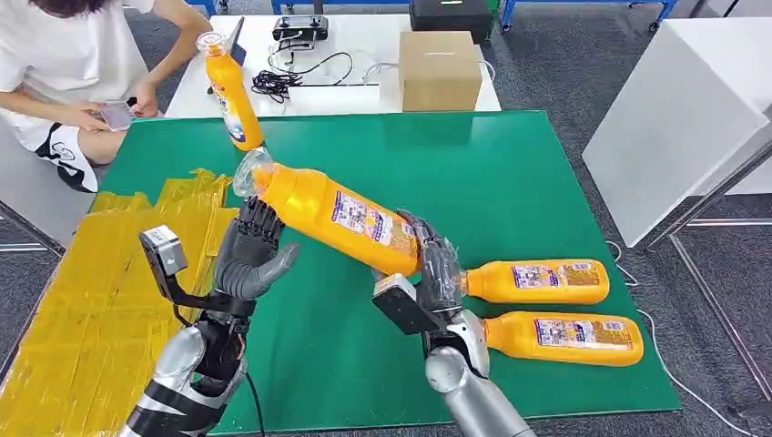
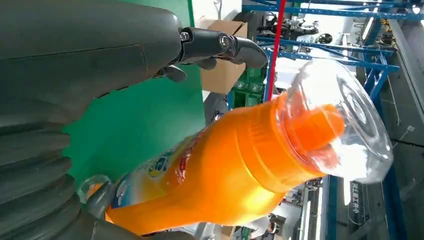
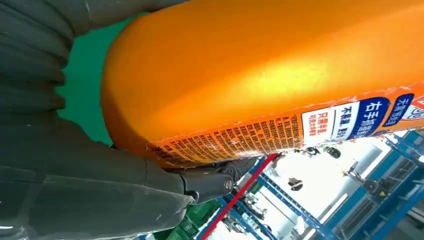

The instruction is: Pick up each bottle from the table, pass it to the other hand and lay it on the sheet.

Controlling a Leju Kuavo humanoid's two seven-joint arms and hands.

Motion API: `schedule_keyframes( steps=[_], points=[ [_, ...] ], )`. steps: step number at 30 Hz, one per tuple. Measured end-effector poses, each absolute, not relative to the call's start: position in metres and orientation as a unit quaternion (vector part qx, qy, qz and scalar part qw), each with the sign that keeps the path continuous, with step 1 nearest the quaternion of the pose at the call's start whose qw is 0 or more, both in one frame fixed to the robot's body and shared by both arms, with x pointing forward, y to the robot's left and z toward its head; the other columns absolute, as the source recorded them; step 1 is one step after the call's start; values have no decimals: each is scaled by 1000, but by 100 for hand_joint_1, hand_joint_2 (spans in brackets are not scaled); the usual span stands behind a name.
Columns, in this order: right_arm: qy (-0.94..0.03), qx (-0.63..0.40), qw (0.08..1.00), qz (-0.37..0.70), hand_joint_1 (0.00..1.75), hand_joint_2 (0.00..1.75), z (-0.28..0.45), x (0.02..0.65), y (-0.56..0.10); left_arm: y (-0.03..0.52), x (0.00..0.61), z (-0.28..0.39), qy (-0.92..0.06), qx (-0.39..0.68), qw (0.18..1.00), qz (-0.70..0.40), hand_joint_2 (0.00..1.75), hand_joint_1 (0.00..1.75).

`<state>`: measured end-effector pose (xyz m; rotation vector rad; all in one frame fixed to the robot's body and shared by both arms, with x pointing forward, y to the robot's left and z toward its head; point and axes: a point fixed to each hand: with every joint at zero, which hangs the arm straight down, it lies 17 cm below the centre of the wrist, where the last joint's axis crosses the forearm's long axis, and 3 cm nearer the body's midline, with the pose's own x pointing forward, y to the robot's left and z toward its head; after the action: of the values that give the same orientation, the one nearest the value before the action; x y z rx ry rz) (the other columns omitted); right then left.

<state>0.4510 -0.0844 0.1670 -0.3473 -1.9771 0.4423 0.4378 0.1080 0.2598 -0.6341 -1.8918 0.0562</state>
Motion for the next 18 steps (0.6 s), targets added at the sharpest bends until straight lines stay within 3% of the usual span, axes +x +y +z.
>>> schedule_keyframes(
  steps=[18],
  points=[
    [-822,-143,500,234,175,175,162,448,-45,101,437,264,-791,-291,538,24,175,0]
  ],
)
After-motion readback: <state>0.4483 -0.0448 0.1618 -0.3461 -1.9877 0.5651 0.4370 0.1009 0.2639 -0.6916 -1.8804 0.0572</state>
